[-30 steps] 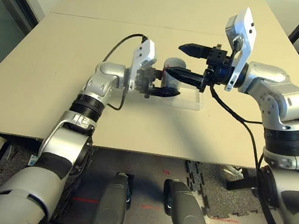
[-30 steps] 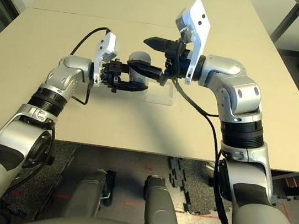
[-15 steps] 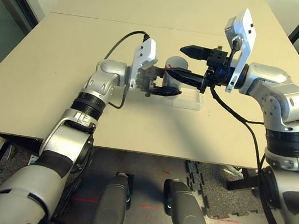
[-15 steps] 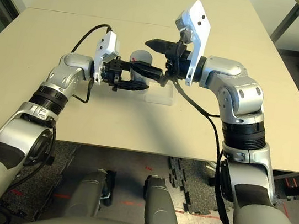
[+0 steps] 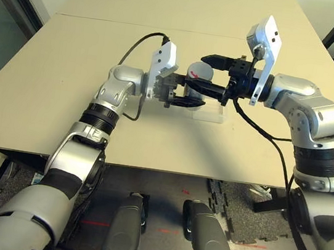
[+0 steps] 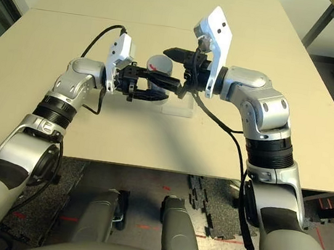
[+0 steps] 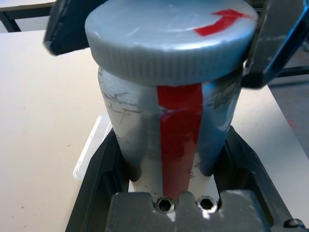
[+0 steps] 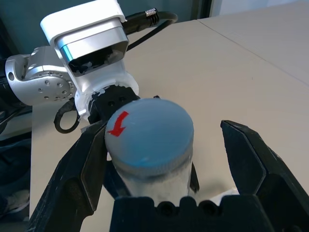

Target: Pour the medicine from the bottle into the box.

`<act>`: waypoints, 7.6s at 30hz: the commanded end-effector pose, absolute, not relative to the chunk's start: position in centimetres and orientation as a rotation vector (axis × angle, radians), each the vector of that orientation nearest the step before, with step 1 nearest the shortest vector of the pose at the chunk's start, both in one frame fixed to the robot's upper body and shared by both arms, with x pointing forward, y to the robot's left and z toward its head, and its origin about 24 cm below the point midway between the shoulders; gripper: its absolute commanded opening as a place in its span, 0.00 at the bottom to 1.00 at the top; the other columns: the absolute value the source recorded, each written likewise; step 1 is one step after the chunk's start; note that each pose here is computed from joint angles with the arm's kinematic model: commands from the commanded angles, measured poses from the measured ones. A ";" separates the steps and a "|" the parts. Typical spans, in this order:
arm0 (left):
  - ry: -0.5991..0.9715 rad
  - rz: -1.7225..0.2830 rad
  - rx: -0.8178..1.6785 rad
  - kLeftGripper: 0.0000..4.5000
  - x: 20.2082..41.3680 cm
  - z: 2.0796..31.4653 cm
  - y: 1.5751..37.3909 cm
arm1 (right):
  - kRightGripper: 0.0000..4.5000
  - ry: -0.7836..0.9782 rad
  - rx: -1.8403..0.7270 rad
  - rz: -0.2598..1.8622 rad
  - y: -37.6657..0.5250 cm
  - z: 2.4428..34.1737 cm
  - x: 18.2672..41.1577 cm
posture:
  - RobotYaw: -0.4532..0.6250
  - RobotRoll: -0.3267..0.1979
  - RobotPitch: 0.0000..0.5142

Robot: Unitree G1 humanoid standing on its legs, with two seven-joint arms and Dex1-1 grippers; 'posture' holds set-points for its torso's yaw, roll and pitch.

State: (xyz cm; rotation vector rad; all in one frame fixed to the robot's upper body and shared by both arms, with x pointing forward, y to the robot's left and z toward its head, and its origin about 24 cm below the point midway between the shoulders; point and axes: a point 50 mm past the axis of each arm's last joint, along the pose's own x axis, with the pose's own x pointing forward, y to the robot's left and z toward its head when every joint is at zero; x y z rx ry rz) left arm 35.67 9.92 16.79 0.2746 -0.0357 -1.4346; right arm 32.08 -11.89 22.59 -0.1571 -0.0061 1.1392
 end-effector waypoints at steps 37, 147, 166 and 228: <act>-0.006 -1.401 0.257 0.56 36.5 15.4 10.1 | 1.00 -0.028 -0.140 1.067 -10.0 22.5 32.4 | 0.22 0.62 0.26; 0.021 -1.442 0.253 0.56 35.9 14.5 9.2 | 0.56 -0.055 -0.102 1.094 -10.6 25.1 31.4 | 0.20 0.62 0.27; 0.064 -1.421 0.256 0.56 35.8 13.7 9.5 | 0.56 -0.147 -0.071 1.073 -10.2 27.3 31.8 | 0.20 0.62 0.28; -0.065 -0.388 0.026 0.56 40.4 12.5 13.7 | 0.99 0.107 0.061 0.079 -18.9 10.2 38.7 | 0.25 0.62 0.23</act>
